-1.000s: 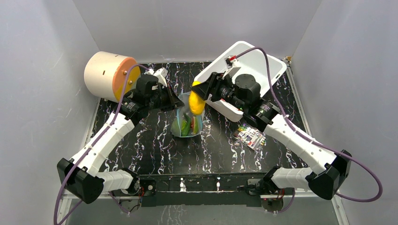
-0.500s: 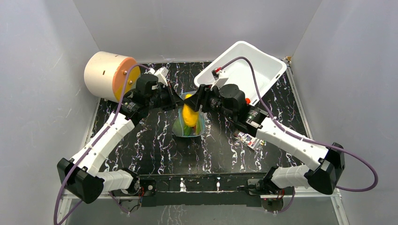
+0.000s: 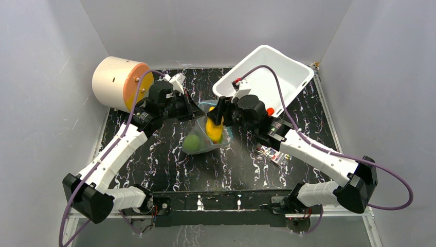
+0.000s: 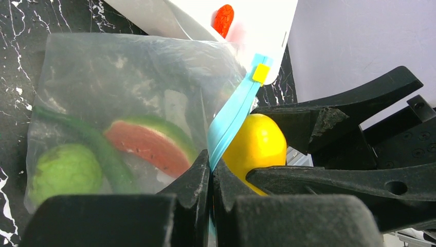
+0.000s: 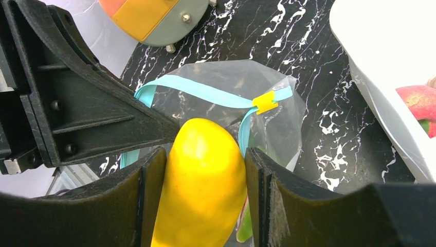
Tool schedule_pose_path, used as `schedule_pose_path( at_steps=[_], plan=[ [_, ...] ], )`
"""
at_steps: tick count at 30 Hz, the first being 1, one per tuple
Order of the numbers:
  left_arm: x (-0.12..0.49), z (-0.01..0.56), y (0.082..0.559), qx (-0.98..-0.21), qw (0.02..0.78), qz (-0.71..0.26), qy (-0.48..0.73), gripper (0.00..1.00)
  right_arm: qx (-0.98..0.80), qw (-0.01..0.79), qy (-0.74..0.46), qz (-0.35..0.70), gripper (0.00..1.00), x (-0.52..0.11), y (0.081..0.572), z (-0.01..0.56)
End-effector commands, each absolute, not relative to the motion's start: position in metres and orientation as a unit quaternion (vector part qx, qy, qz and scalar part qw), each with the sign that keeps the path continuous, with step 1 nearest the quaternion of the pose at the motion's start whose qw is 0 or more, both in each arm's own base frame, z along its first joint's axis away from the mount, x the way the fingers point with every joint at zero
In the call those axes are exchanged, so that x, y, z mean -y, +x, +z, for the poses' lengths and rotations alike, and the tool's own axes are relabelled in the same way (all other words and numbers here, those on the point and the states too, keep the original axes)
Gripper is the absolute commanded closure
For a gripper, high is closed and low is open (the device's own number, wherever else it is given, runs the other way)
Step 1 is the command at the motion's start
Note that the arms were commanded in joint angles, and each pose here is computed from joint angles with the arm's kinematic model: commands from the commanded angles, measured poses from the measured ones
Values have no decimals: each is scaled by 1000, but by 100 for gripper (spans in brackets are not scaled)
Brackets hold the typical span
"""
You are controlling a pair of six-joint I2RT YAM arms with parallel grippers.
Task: Place the food in the zip-top bag and seal the zipper
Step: Place the fake fruit in the zipper food storage bag.
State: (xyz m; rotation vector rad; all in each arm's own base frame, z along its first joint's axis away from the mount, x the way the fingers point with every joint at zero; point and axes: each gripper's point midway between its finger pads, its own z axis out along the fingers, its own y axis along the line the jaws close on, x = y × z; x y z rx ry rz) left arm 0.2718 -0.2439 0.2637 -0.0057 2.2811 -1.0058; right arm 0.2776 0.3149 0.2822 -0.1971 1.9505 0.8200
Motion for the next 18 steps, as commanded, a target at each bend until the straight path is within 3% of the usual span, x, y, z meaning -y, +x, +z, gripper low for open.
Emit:
schedule_pose_path(
  at_steps=[1, 5, 18],
  plan=[
    [248, 275, 267, -857, 326, -400, 13, 100, -782, 511, -89, 346, 45, -318, 281, 306],
    [247, 271, 266, -858, 322, -399, 12, 100, -780, 502, -102, 358, 36, -322, 276, 310],
    [240, 250, 271, -874, 323, -363, 16, 100, -752, 531, -130, 368, 35, -314, 265, 346]
  ],
)
